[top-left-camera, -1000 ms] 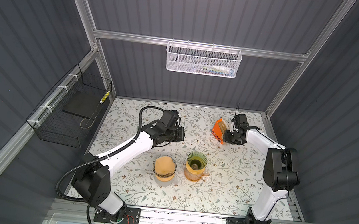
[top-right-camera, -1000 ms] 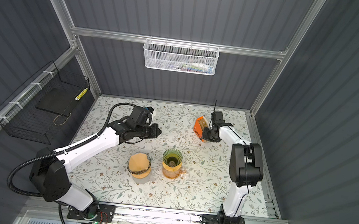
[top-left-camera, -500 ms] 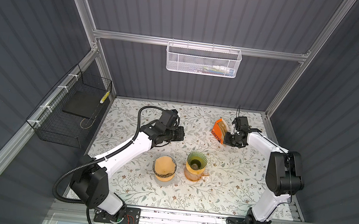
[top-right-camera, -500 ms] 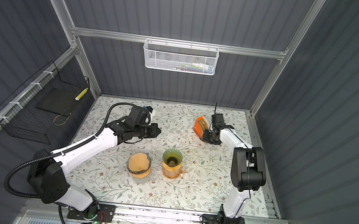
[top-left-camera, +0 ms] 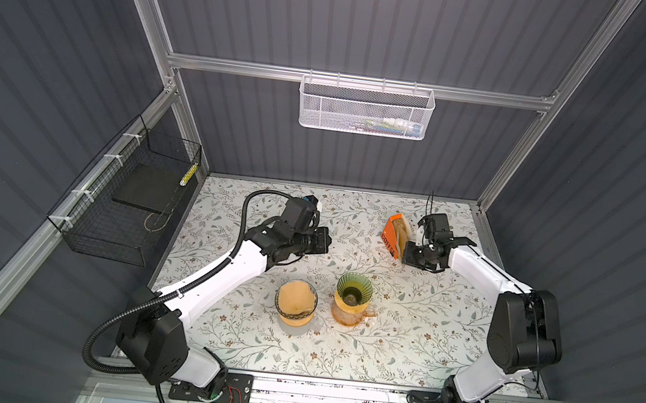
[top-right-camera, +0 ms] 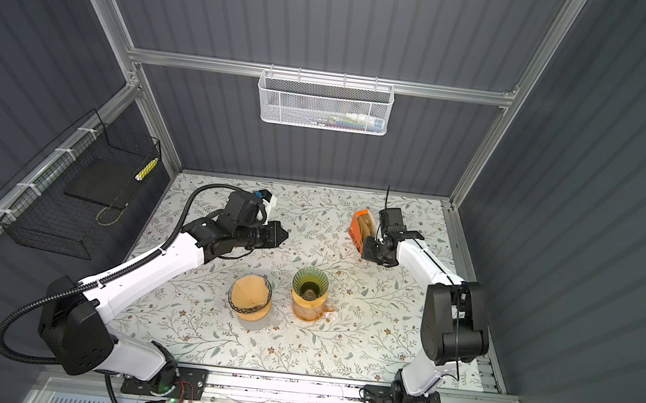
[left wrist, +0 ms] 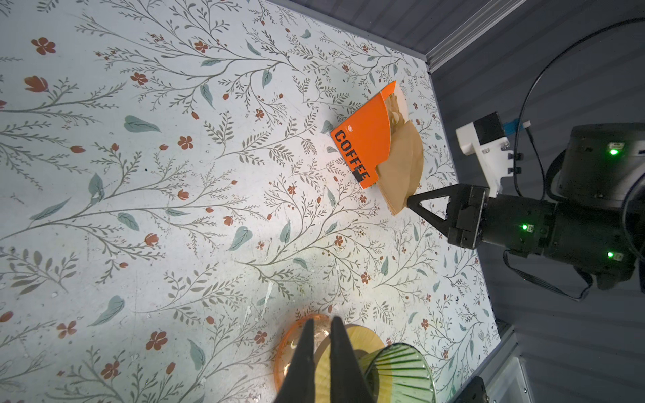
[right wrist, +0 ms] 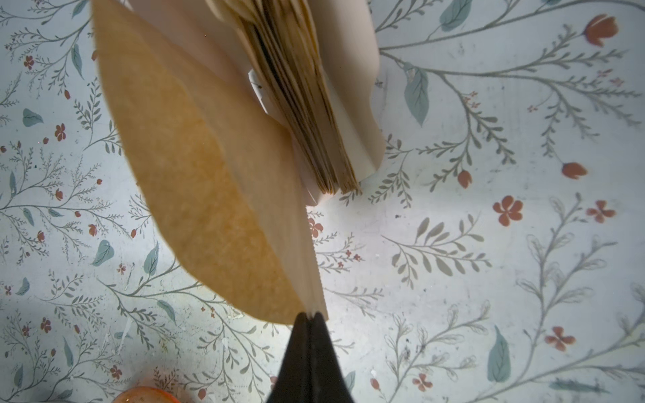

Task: Place the coffee filter in the dripper
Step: 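Carry the paper filter over the green dripper with the right gripper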

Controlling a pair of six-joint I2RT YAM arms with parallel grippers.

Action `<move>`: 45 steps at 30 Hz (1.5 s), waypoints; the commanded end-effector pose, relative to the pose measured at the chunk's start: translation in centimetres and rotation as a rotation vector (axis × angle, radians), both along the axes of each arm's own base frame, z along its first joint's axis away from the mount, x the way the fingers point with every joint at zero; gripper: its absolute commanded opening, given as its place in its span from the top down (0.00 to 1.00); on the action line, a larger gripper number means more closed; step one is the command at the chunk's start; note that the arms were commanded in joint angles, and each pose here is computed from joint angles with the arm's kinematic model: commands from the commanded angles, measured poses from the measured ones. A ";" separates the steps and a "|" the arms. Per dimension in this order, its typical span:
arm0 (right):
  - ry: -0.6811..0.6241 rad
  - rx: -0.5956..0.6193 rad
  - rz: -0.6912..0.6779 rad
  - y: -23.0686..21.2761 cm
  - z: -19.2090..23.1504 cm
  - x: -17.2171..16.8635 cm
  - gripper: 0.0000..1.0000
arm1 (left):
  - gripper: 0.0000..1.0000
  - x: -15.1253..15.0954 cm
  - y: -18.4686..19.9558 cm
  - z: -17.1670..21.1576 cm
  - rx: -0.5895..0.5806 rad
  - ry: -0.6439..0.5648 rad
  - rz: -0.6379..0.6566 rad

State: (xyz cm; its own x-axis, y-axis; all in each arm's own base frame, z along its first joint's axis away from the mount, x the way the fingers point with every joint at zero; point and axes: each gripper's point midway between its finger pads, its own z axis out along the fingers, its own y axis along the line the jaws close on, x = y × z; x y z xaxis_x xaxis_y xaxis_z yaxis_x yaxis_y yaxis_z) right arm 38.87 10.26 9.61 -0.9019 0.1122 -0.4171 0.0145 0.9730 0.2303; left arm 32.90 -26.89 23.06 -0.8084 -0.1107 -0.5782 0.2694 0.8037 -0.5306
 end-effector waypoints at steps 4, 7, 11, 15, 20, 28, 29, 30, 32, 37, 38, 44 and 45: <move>0.000 -0.027 -0.002 0.1 1.2 -2.2 1.00 | 0.88 -1.1 0.5 1.0 -0.031 -0.011 -0.010; -0.010 -0.036 -0.001 0.3 2.1 -3.1 1.00 | 0.87 -1.4 0.6 0.9 -0.024 -0.006 -0.020; -0.033 -0.053 0.009 0.9 3.6 -4.2 1.00 | 0.87 -1.8 0.8 1.0 -0.016 -0.008 -0.032; -0.053 -0.054 0.033 1.7 5.3 -5.6 1.00 | 0.87 -2.1 1.1 1.0 -0.005 -0.011 -0.036; -0.070 -0.046 0.072 3.0 7.3 -7.6 1.00 | 0.87 -2.7 1.5 1.2 0.004 -0.008 -0.036; -0.125 0.021 0.163 5.8 12.3 -10.4 1.00 | 0.87 -3.9 2.4 1.1 0.040 0.026 -0.050; -0.133 0.037 0.176 6.3 13.0 -10.8 1.00 | 0.87 -4.1 2.5 1.0 0.042 0.032 -0.050; -0.140 0.057 0.188 6.7 13.7 -11.2 1.00 | 0.87 -4.3 2.6 1.0 0.047 0.036 -0.053; -0.146 0.093 0.214 7.6 14.9 -11.9 1.00 | 0.87 -4.6 2.8 0.9 0.060 0.045 -0.056; -0.115 0.180 0.295 10.0 16.5 -14.3 1.00 | 0.87 -5.4 3.3 0.9 0.077 0.062 -0.070; -0.106 0.193 0.314 10.5 16.5 -14.8 1.00 | 0.87 -5.5 3.4 1.0 0.078 0.060 -0.071; -0.026 0.273 0.413 13.4 16.4 -18.3 1.00 | 0.87 -6.4 4.0 1.1 0.097 0.068 -0.078; -0.013 0.286 0.434 13.8 16.3 -18.9 1.00 | 0.87 -6.5 4.2 1.2 0.101 0.068 -0.076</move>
State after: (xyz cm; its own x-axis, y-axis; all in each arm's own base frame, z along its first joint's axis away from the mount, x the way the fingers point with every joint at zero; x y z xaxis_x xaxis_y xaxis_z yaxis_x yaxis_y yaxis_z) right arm 22.06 23.20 25.92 -0.8611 -0.1368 -0.4896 -0.3746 0.8219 0.4292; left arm 27.22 -23.27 23.40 -0.8516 -0.0193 -0.5238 0.2758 0.8333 -0.4791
